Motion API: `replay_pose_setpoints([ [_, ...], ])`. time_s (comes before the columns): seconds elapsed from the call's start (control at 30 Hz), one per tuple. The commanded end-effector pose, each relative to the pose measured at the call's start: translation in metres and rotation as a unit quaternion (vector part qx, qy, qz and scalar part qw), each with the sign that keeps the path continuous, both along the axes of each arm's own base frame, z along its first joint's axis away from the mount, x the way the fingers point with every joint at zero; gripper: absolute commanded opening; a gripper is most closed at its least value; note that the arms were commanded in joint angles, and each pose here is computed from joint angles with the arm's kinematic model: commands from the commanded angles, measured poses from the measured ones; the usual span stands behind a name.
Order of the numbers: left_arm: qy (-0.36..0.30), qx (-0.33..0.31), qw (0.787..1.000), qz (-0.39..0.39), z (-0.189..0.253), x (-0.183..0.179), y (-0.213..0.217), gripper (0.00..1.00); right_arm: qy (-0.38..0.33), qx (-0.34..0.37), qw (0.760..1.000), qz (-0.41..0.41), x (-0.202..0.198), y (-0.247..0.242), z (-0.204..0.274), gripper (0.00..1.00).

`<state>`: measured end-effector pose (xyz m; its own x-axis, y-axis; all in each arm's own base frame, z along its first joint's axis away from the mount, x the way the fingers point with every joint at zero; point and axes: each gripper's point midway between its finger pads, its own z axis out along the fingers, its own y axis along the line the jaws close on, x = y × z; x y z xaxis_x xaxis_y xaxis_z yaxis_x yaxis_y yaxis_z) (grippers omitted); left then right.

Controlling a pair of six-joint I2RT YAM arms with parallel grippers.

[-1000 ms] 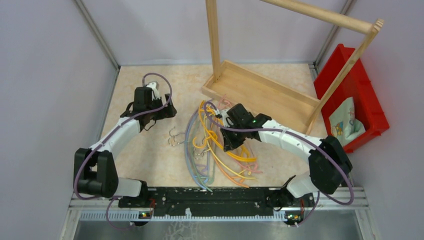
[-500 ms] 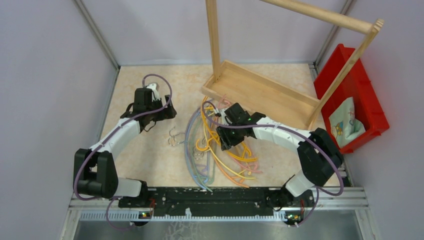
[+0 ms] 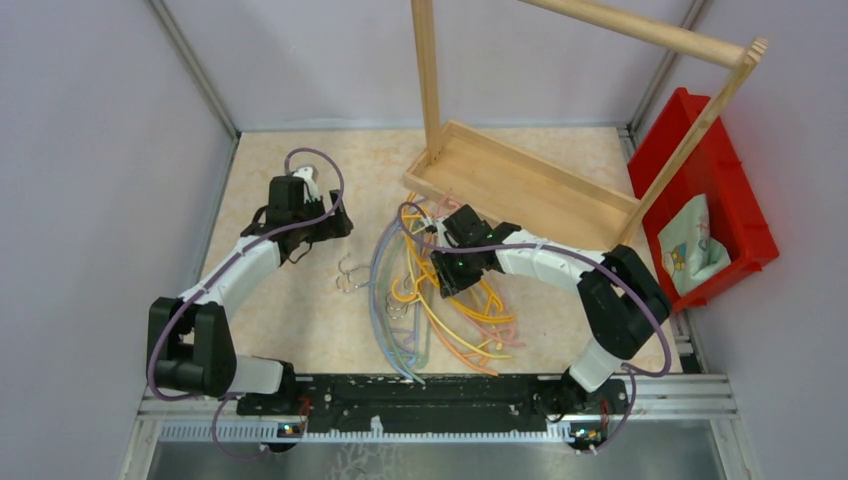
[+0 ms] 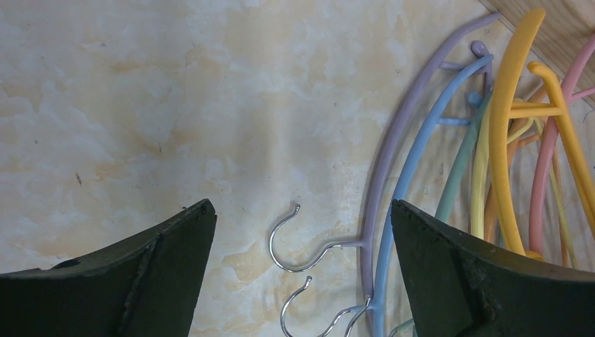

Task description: Organize the hangers

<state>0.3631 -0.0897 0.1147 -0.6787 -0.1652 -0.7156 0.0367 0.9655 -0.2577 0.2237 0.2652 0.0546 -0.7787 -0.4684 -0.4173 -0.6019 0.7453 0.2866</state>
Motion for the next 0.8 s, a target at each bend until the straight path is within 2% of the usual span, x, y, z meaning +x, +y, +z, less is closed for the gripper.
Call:
replay_pose_setpoints([
  [0.0, 0.002, 0.004, 1.0, 0.003, -0.003, -0.001, 0.002, 1.0, -0.028, 0.032, 0.999, 0.007, 0.017, 0.017, 0.018, 0.28],
  [0.07, 0.002, 0.004, 1.0, 0.004, -0.003, -0.001, 0.002, 1.0, -0.031, 0.039, 0.999, 0.009, 0.017, 0.018, 0.027, 0.09],
  [0.1, 0.001, 0.004, 1.0, 0.005, -0.003, -0.001, 0.002, 1.0, -0.035, 0.043, 0.998, 0.01, 0.017, 0.019, 0.033, 0.02],
  [0.13, 0.001, 0.004, 1.0, 0.005, -0.003, -0.001, 0.002, 1.0, -0.037, 0.053, 0.998, 0.013, 0.016, 0.021, 0.042, 0.0],
  [0.4, 0.001, -0.002, 1.0, 0.007, -0.003, -0.002, 0.001, 1.0, -0.073, 0.216, 0.971, 0.077, 0.003, 0.057, 0.173, 0.0],
  [0.47, 0.001, -0.003, 1.0, 0.006, -0.004, -0.002, 0.001, 1.0, -0.07, 0.237, 0.967, 0.06, 0.007, 0.053, 0.177, 0.06],
  [0.53, 0.0, -0.003, 1.0, 0.004, -0.003, -0.002, 0.0, 1.0, -0.058, 0.222, 0.973, 0.015, 0.019, 0.039, 0.161, 0.06],
  [0.57, 0.0, -0.004, 1.0, 0.003, -0.002, -0.002, 0.0, 1.0, -0.042, 0.242, 0.969, 0.012, 0.018, 0.038, 0.163, 0.06],
  [0.67, -0.002, -0.025, 1.0, -0.01, 0.003, -0.006, -0.008, 1.0, -0.048, 0.322, 0.945, -0.009, 0.027, 0.043, 0.196, 0.06],
  [0.77, -0.058, -0.081, 0.993, -0.066, 0.027, -0.011, -0.032, 1.0, -0.054, 0.379, 0.924, -0.018, 0.034, 0.045, 0.226, 0.05],
])
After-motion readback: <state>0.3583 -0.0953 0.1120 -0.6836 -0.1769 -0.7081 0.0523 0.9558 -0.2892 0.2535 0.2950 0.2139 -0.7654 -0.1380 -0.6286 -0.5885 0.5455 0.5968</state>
